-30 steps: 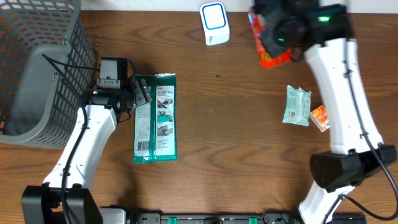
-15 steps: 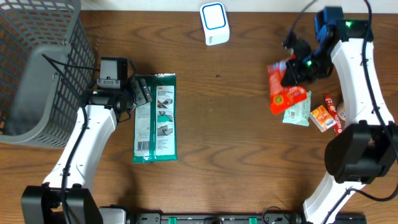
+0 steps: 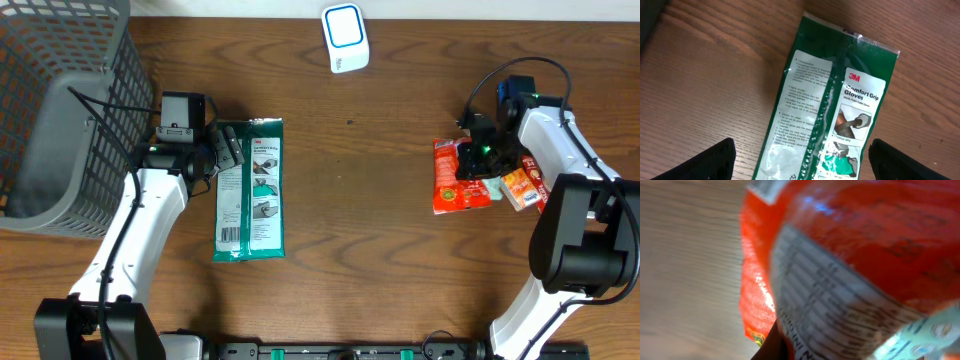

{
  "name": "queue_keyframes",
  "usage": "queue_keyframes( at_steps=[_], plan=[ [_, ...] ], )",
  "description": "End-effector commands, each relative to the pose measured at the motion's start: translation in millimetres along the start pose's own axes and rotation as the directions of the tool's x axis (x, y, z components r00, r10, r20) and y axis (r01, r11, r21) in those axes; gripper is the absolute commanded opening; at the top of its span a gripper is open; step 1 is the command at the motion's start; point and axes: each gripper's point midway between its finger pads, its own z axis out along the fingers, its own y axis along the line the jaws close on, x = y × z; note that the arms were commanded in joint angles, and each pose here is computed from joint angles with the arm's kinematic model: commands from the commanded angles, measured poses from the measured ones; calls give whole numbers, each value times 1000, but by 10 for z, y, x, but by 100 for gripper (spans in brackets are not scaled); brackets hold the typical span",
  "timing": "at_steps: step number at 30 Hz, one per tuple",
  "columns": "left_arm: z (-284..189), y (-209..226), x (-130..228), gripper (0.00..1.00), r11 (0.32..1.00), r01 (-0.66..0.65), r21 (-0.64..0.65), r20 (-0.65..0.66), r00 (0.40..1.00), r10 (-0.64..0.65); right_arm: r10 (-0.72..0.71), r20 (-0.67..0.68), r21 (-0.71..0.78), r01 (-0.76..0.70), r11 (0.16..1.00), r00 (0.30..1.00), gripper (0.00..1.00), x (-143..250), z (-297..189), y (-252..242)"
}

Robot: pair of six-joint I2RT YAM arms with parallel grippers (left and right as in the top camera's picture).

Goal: Scan the item barcode
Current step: 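Lower the snack bag down and right onto the table, then open the right gripper and withdraw it from the snack bag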

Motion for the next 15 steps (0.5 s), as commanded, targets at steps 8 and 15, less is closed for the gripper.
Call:
queue_keyframes(
  at_steps=[8,15],
  plan=[
    [56,65,46,86,1000,7,-26,-13,1000,-8,109,-31,210,-101,973,994,36,104,-55,-376],
    [56,65,46,86,1000,7,-26,-13,1000,-7,141,80,204,-154,967,987,57,-48,-510,-256]
  ],
)
